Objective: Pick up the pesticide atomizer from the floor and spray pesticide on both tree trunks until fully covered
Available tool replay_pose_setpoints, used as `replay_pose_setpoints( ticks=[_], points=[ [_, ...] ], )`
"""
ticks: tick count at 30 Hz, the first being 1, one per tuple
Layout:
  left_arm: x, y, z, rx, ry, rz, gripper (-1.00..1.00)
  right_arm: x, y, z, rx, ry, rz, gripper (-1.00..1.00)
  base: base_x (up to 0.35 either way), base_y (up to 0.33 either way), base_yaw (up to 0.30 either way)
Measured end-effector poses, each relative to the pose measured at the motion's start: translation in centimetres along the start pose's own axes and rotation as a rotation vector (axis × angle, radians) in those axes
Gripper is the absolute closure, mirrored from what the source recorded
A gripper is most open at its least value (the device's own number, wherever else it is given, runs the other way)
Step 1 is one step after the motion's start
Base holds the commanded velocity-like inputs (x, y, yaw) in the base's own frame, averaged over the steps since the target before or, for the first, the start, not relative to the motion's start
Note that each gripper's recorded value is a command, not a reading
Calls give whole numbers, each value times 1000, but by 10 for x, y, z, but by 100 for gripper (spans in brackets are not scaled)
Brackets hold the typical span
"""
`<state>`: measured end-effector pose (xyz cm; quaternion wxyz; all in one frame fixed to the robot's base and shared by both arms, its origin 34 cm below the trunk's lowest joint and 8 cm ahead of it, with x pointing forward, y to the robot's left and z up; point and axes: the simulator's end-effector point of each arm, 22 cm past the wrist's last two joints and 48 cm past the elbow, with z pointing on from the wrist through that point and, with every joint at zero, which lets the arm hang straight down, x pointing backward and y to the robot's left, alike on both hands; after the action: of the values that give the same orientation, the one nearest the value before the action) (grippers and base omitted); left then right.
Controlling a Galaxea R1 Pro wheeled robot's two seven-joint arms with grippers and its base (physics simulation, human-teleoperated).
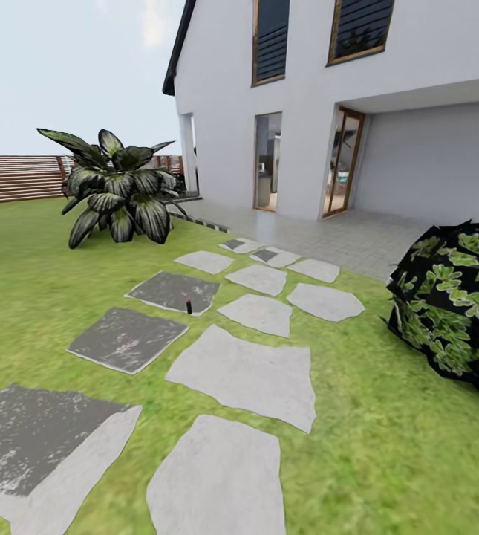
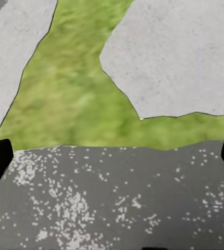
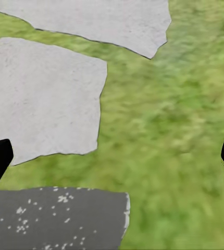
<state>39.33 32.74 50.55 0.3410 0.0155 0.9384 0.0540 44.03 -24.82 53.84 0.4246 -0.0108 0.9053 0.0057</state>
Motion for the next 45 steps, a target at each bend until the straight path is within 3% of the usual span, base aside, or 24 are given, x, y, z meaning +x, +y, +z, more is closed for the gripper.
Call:
replay_pose_setpoints(
  ticks=[45],
  points=[
    [0, 1, 0, -3, -1, -2, -100, 0, 0, 0, 0, 0, -2, -100, 334, -102, 0]
  ],
)
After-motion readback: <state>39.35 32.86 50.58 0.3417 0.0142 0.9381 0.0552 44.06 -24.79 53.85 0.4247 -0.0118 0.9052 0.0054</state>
